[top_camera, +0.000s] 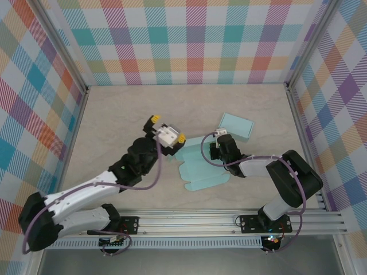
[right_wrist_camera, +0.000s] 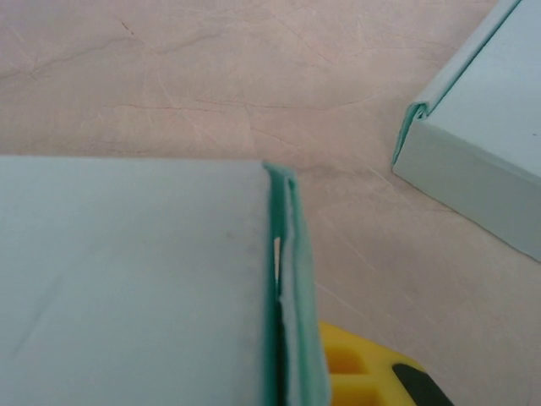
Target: Fold the paper box
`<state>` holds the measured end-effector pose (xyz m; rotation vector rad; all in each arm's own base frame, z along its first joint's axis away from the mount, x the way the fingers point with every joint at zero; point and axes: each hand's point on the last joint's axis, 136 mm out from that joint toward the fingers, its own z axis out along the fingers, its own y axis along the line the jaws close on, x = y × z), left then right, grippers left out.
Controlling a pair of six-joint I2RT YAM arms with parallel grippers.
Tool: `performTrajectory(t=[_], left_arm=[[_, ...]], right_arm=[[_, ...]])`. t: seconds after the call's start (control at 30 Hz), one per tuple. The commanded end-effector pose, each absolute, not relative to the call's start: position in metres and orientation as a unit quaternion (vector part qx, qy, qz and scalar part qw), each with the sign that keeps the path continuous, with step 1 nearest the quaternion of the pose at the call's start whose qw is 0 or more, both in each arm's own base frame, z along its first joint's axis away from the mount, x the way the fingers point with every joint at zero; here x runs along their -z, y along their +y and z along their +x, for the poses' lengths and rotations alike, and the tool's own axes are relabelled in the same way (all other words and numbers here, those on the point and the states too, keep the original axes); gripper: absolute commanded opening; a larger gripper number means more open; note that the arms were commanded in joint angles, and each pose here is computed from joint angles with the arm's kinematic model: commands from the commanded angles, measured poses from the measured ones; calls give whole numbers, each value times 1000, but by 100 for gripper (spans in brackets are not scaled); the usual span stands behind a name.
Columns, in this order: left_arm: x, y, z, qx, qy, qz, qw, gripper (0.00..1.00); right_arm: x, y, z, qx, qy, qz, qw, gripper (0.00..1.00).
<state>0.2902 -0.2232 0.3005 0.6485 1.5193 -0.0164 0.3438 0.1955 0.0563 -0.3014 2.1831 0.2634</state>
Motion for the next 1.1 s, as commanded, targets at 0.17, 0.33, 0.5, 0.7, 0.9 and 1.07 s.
performTrajectory(t=[0.17,0.33,0.5,0.7,0.9,1.07], left_arm=[[-286,-116,273,119,782,-86,606,100],[-265,-115,273,142,810,-130,554,100],[-241,-145,289,156,839,-114,509,100],[-216,-184,307,161,875,-75,451,100],[-183,-190,298,149,903,-44,401,100],[-160,-193,284,160,916,-28,366,100]], right_arm=[[-74,192,348,-102,875,-94,464,0],[-71,191,348,-100,879,-89,458,0],[-65,192,347,-96,883,-97,449,0],[-63,189,347,-87,883,-98,450,0],[-62,190,347,-88,885,-97,447,0],[-64,192,346,-95,884,-99,448,0]])
